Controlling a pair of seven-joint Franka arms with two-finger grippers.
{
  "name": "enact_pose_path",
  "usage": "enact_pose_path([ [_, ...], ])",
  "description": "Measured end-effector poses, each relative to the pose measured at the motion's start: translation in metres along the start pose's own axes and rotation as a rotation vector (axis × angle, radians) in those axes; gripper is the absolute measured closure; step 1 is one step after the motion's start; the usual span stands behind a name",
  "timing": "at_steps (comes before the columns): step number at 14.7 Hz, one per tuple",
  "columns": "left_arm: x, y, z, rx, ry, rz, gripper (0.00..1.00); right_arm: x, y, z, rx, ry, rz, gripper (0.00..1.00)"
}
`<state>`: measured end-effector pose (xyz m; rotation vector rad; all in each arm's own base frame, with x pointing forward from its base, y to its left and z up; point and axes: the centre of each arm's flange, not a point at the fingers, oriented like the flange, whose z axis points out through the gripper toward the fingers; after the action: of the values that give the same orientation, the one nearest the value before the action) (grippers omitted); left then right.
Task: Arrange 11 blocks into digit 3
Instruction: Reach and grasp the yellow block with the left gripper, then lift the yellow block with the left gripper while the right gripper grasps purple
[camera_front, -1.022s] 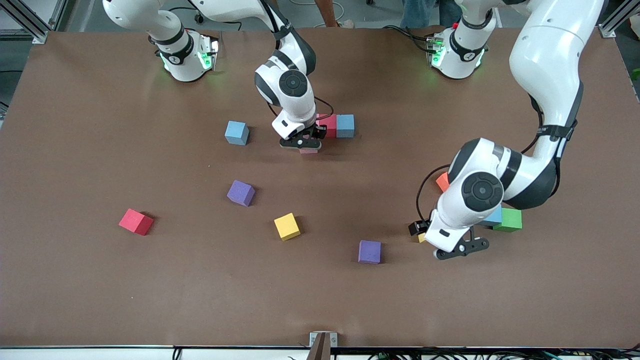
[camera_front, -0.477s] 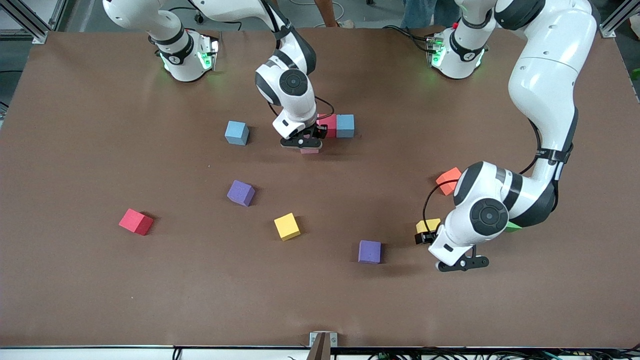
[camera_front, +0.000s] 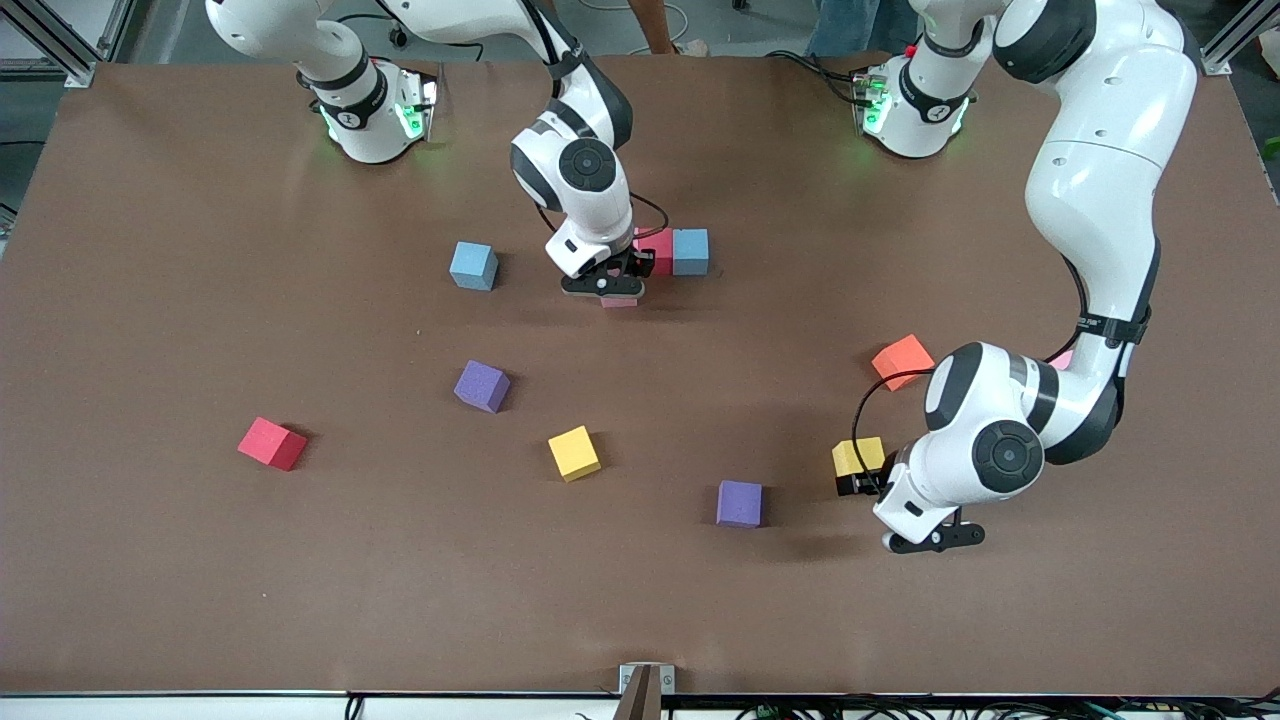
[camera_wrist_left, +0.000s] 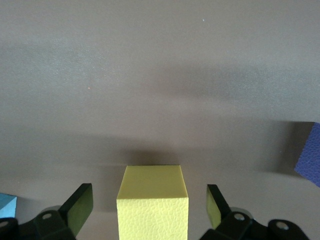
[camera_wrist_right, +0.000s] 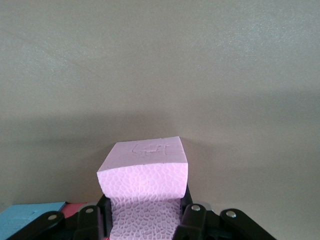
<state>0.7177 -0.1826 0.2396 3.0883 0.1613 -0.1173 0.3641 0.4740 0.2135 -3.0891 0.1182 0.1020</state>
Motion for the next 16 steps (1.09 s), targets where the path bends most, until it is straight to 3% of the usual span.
enact_pose_path([
  [6,-0.002,-0.001,0.026,0.003,-0.036,-0.002,0.02,0.0,0.0,0.0,0.0,0.0,0.0,0.48],
  [7,-0.003,-0.001,0.03,0.003,-0.042,-0.001,0.04,0.0,0.0,0.0,-0.001,-0.001,-0.001,0.44],
  [9,-0.004,0.0,0.036,0.004,-0.051,0.0,0.05,0.0,0.0,0.001,-0.002,-0.002,0.0,0.27],
  [10,-0.004,0.001,0.038,0.004,-0.054,0.001,0.09,0.0,0.0,0.001,-0.002,-0.001,0.0,0.15],
  [12,-0.005,0.002,0.039,0.005,-0.056,0.003,0.31,0.001,0.001,0.001,-0.002,-0.001,0.0,0.0],
  [13,-0.005,0.003,0.038,0.005,-0.056,0.004,0.4,0.001,0.001,0.0,-0.002,0.0,0.0,0.0],
  [16,-0.004,0.004,0.027,0.005,-0.048,0.003,0.46,0.002,-0.002,-0.005,-0.018,-0.018,0.0,0.0],
])
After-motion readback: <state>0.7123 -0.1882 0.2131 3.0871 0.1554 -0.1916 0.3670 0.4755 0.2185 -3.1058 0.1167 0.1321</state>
